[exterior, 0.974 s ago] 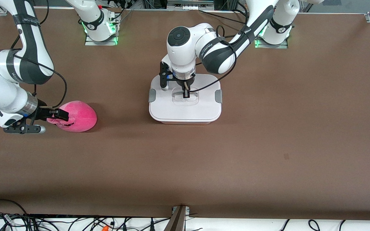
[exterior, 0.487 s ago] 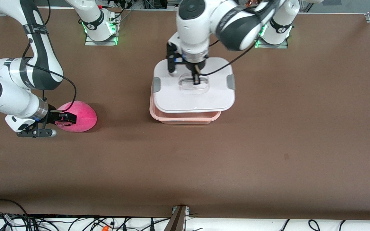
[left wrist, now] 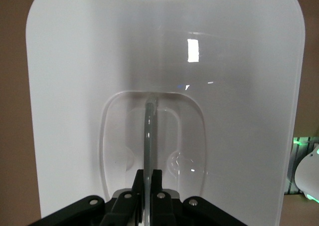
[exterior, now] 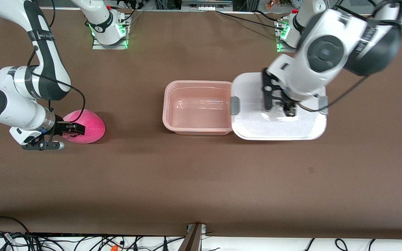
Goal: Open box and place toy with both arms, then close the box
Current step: 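Lift the white lid off the pink tub with the left gripper, then grasp the pink plush toy with the right gripper and carry it over the tub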
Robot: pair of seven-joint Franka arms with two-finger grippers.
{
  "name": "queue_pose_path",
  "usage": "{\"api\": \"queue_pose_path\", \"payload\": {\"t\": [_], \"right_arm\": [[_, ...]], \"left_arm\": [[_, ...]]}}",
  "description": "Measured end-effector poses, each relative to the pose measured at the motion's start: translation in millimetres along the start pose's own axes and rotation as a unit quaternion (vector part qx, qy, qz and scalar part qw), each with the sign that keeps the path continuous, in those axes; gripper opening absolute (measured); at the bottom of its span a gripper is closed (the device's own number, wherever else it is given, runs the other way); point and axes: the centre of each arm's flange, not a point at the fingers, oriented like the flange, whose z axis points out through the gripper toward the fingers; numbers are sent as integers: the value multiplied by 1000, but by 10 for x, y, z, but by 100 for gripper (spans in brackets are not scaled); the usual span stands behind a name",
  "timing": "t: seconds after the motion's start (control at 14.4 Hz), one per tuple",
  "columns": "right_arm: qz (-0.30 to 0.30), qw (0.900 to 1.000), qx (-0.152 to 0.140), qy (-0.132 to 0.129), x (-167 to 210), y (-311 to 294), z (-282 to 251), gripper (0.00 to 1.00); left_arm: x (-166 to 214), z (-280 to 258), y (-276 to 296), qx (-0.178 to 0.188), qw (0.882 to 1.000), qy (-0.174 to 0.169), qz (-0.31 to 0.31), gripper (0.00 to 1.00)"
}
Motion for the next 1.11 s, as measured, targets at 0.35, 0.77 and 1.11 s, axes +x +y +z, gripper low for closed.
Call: {"api": "queue_pose_path", "payload": {"t": [0.35, 0.77, 1.11], "right_arm": [[-1, 1000, 0, -8, -15, 4, 22, 51], [2, 1000, -1, -14, -23, 35, -60, 18], [8, 1000, -3, -30, 14, 83, -683, 10]], "left_arm": [[-1644, 121, -378, -13, 1000, 24, -11, 7], [-2887, 48, -269, -38, 998, 41, -41, 7], [-3062, 213, -275, -60, 996, 47, -53, 7]]}}
